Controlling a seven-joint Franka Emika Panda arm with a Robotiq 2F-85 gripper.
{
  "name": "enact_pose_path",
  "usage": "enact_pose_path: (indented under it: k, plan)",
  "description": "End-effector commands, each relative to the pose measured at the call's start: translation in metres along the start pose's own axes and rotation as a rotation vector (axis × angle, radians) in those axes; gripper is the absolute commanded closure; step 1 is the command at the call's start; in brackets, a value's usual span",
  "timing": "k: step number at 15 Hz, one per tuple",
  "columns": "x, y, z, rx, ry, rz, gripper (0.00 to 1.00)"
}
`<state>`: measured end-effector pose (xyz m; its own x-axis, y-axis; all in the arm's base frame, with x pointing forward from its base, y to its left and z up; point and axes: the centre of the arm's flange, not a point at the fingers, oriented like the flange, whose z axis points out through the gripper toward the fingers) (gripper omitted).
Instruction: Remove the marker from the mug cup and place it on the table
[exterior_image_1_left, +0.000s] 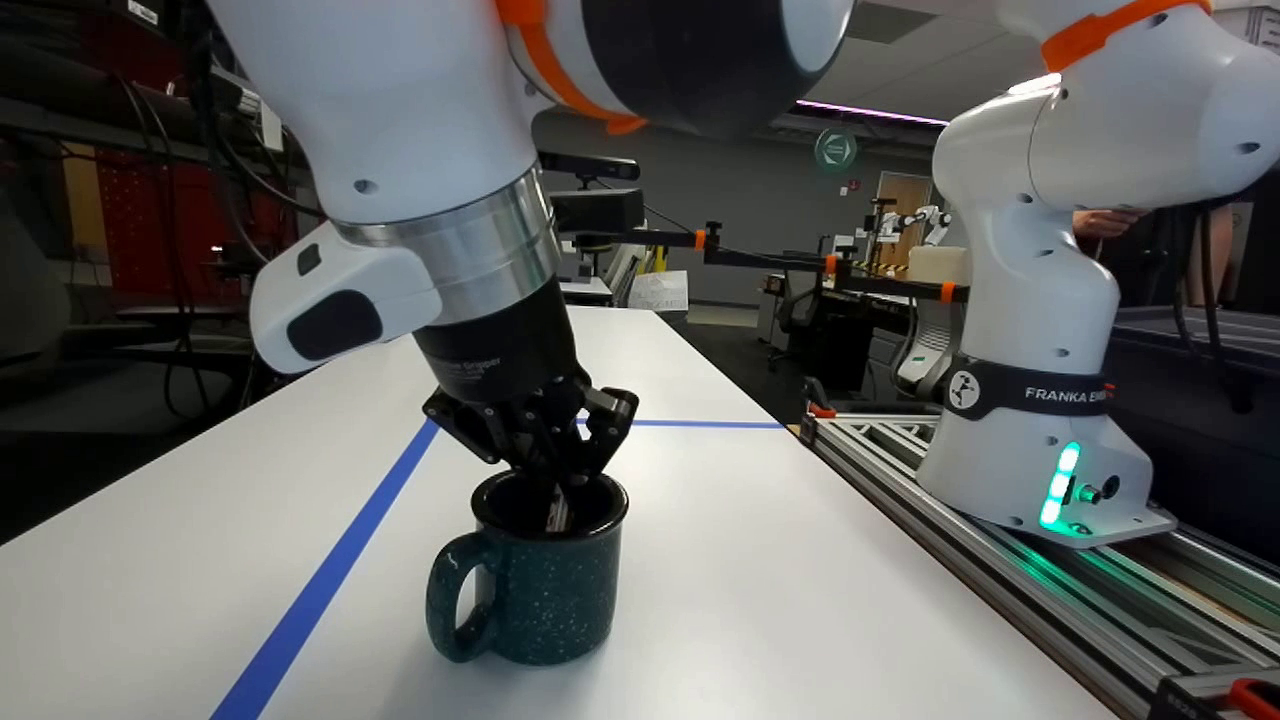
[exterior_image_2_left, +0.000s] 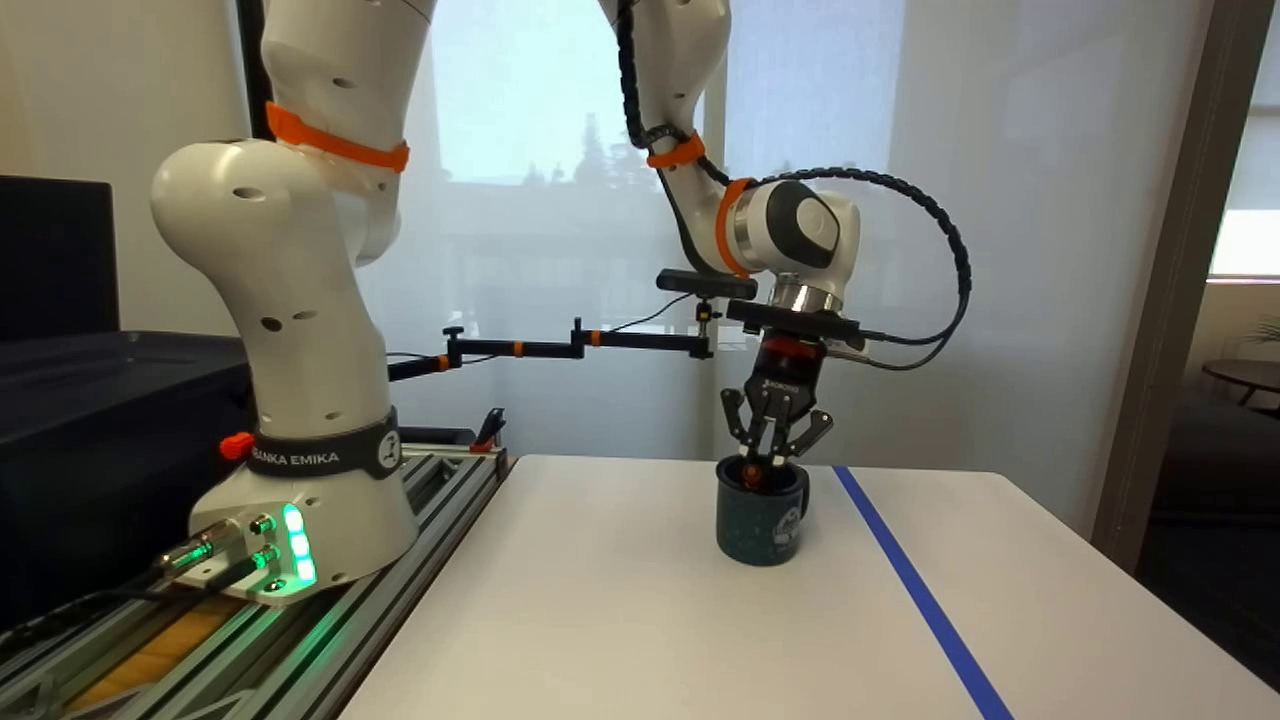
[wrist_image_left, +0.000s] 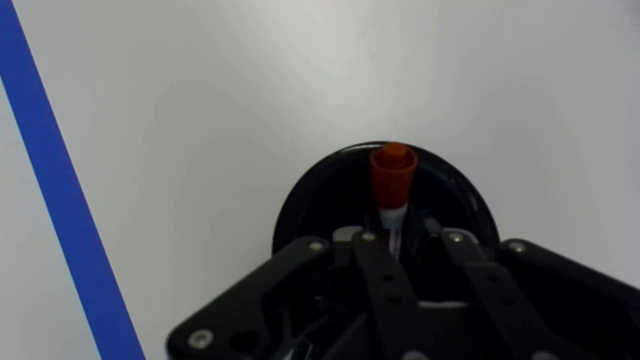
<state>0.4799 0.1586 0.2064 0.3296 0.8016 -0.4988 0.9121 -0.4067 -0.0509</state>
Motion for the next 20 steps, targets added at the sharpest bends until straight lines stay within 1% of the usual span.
enact_pose_path:
  k: [1,4,6,11,14,16,19,20]
  plan:
    - [-0.015,-0.020,-0.037,-0.033,0.022,-0.017,0.95]
    - [-0.038,-0.041,-0.069,-0.062,0.044,0.005,0.95]
    - [-0.057,-0.049,-0.081,-0.069,0.047,0.034,0.95]
    - [-0.103,-0.060,-0.090,-0.065,0.067,0.126,0.95]
    - [-0.130,-0.065,-0.089,-0.078,0.061,0.183,0.95]
    - [-0.146,-0.062,-0.081,-0.078,0.067,0.230,0.95]
    - [-0.160,-0.047,-0.053,-0.051,0.072,0.308,0.95]
    - [-0.164,-0.038,-0.038,-0.041,0.063,0.349,0.95]
